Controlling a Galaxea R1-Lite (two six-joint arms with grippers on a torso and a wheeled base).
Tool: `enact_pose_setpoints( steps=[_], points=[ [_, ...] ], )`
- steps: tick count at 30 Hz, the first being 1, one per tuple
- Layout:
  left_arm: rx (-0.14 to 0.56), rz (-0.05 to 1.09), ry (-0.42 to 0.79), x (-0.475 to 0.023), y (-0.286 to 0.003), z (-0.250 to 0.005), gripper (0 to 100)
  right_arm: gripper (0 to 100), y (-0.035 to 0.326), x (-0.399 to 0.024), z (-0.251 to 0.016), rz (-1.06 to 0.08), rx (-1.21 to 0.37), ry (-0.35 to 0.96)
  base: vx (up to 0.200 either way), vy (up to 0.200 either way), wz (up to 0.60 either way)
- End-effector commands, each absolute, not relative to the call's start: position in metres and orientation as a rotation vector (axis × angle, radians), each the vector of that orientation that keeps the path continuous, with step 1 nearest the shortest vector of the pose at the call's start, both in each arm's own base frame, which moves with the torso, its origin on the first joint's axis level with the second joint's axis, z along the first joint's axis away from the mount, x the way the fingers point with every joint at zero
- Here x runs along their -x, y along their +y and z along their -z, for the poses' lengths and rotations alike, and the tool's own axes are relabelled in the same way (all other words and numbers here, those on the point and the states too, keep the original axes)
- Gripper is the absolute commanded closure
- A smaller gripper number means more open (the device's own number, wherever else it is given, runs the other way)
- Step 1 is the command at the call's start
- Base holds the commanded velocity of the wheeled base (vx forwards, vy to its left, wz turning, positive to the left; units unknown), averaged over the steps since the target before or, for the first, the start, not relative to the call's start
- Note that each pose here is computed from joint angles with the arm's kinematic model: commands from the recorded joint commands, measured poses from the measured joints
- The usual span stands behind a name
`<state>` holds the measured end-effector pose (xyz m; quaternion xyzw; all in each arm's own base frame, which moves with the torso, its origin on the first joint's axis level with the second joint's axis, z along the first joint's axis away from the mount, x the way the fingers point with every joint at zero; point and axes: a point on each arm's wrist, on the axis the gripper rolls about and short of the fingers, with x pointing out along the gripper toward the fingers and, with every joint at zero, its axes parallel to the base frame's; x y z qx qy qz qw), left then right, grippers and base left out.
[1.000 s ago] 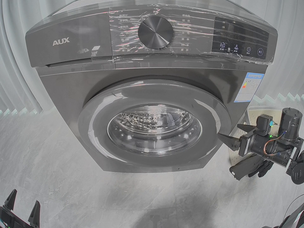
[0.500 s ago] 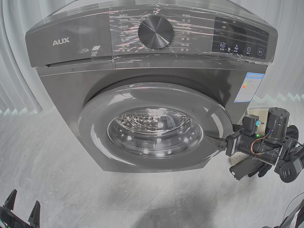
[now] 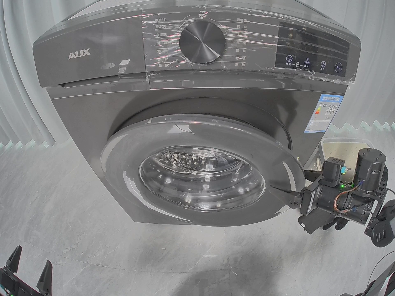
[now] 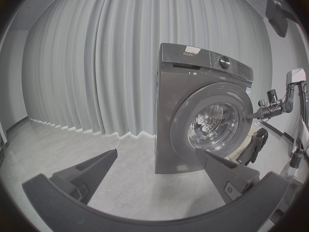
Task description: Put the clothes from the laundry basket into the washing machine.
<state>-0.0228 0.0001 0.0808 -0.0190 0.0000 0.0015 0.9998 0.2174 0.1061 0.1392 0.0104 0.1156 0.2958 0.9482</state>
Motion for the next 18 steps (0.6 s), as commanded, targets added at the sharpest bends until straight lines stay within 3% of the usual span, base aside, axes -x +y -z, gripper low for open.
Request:
enact_pose_setpoints(
  steps=[1, 7, 18],
  points=[
    [0.037, -0.003, 0.001, 0.023, 0.000, -0.076, 0, 0, 0.108, -0.226, -0.142, -0.594, -0.023, 0.221, 0.000, 0.000, 0.00],
    [0.038, -0.003, 0.001, 0.023, 0.000, -0.076, 0, 0, 0.112, -0.232, -0.140, -0.595, -0.022, 0.227, -0.200, 0.000, 0.00],
    [0.038, -0.003, 0.001, 0.023, 0.000, -0.076, 0, 0, 0.111, -0.208, -0.144, -0.637, -0.018, 0.221, 0.000, 0.000, 0.00]
  ],
)
